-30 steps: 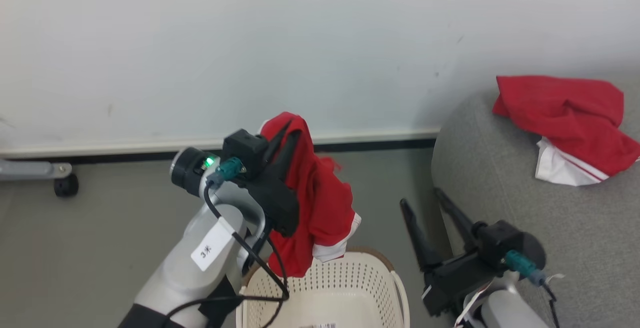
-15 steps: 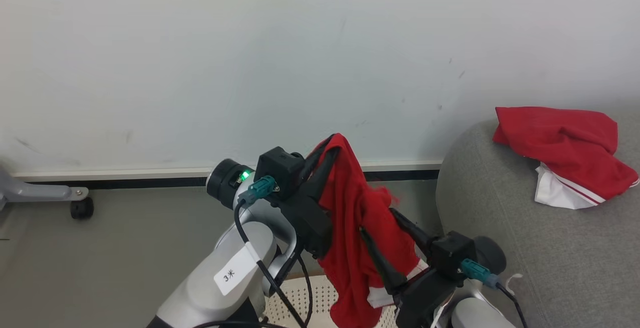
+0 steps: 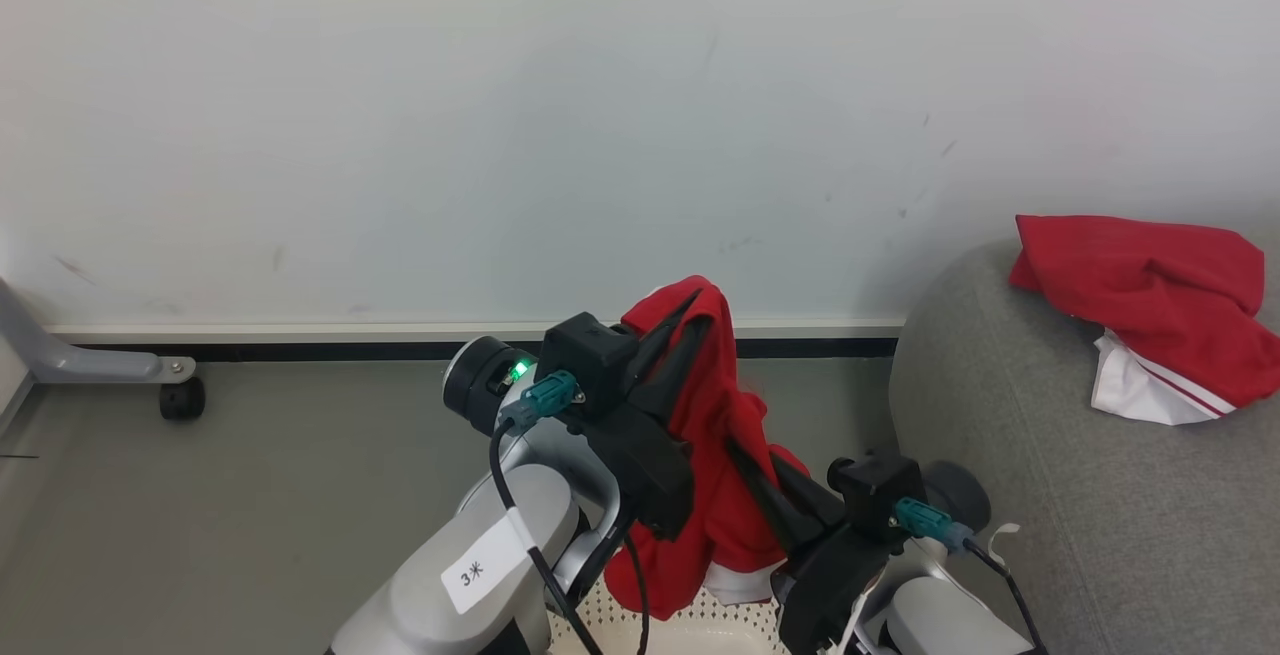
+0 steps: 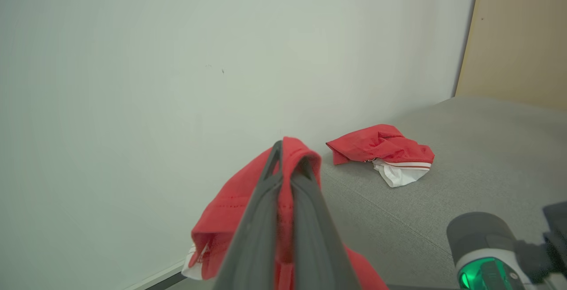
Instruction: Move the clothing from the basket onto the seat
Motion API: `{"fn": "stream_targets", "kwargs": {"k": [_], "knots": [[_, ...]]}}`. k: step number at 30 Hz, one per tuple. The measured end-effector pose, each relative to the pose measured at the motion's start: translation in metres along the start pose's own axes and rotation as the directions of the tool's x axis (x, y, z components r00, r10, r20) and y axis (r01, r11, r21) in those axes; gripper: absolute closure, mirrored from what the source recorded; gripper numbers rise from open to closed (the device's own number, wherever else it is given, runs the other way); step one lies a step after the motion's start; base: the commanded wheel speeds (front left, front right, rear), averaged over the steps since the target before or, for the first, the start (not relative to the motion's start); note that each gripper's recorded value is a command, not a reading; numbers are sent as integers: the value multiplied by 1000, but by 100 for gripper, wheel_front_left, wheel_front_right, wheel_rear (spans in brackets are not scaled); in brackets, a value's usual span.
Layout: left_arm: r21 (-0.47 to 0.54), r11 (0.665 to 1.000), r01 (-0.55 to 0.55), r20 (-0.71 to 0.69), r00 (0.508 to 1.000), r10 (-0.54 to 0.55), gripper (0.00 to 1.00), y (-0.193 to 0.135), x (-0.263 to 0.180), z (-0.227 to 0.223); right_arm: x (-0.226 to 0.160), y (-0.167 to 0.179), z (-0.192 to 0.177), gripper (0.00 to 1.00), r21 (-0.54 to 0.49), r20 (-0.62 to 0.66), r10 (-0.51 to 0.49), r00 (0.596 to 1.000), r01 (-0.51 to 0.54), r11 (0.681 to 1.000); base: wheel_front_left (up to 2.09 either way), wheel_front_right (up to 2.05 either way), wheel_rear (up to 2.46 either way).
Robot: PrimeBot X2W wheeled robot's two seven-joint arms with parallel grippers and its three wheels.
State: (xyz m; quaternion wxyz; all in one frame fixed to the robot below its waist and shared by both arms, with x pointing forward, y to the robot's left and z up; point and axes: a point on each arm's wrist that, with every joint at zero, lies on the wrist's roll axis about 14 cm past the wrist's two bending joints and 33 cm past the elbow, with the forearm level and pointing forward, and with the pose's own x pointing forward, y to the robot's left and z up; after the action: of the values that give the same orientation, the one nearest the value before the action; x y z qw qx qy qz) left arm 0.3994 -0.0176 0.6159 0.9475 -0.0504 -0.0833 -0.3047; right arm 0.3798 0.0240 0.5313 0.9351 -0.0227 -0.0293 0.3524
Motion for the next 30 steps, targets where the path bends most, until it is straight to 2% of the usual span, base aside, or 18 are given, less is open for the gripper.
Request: {"fn": "stream_targets", "kwargs": {"k": [3, 4, 5, 6, 7, 11, 16, 22, 30], "knots": [[-16, 1000, -24, -4, 1000, 24, 100, 5, -1, -3, 2, -1, 2, 100, 10, 5, 1, 1000, -1, 1000, 0, 0, 0], [-24, 999, -34, -7, 999, 34, 92, 7, -1, -5, 3, -2, 5, 100, 7, 11, 0, 1000, 0, 1000, 0, 0, 0], [-31, 999, -42, -12, 999, 42, 65, 8, -2, -7, 3, -4, 7, 100, 10, 17, -5, 1000, 4, 1000, 0, 0, 0], [-36, 998, -46, -17, 999, 46, 47, 10, -2, -10, 4, -6, 9, 100, 10, 22, -9, 1000, 9, 1000, 0, 0, 0], [-42, 998, -52, -22, 998, 51, 0, 11, -3, -12, 4, -9, 12, 100, 9, 28, -15, 999, 15, 1000, 0, 0, 0], [-49, 996, -76, -57, 996, 73, 0, 19, -7, -26, -1, -26, 19, 100, 11, 47, -55, 997, 54, 998, 0, 0, 0], [-65, 994, -87, -90, 993, 81, 0, 19, -10, -43, -16, -63, 26, 100, -18, 64, -138, 988, 139, 990, 0, 0, 0], [-101, 994, -50, -113, 993, 39, 0, 2, -9, -58, -41, -101, 34, 100, -40, 85, -233, 969, 237, 971, 0, 0, 0], [-163, 986, 40, -137, 989, -62, 0, -37, -6, -76, -92, -143, 38, 100, -74, 98, -376, 922, 383, 921, 0, 0, 0]]}}
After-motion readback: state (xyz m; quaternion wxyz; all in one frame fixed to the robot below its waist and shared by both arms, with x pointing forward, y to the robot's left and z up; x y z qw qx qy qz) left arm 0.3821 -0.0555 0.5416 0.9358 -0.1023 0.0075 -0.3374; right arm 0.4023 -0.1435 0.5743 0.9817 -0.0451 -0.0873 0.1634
